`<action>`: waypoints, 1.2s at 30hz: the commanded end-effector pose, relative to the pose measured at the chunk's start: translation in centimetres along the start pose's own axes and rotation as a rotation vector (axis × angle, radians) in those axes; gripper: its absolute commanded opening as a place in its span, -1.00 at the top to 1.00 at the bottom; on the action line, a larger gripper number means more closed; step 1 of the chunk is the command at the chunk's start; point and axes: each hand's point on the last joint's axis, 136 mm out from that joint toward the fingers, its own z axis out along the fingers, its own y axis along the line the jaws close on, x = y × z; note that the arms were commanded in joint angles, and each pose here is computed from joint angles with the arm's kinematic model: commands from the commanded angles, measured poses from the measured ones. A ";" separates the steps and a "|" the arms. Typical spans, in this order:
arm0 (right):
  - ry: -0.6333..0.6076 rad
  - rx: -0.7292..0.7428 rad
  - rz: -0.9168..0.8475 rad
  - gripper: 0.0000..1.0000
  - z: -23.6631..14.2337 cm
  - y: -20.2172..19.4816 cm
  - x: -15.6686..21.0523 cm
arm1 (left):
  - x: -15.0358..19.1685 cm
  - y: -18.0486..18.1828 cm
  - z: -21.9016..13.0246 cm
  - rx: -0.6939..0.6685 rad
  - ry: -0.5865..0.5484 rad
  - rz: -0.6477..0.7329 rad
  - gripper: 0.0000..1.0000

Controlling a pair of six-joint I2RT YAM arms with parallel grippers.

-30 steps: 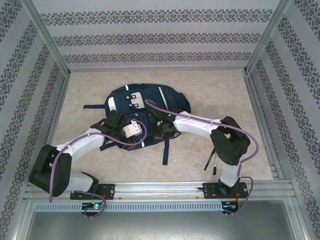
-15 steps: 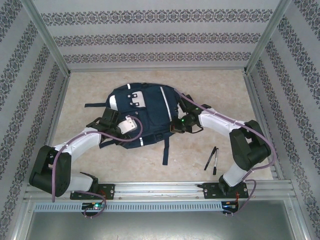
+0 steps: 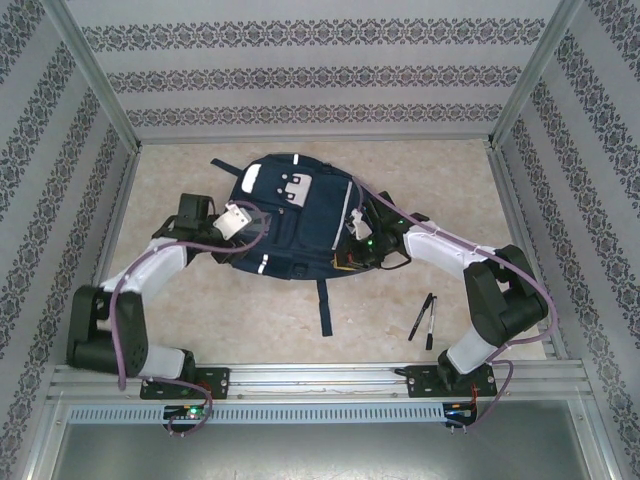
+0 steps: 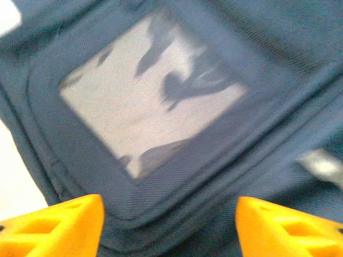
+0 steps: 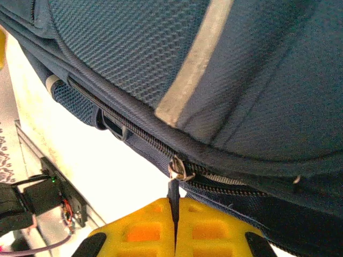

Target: Pack books, pencil case, and school supplies into a backpack

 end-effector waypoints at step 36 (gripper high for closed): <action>-0.026 0.060 0.100 1.00 -2.5 -2.5 1.6 | -8.6 -13.2 6.8 0.223 -0.196 0.539 1.00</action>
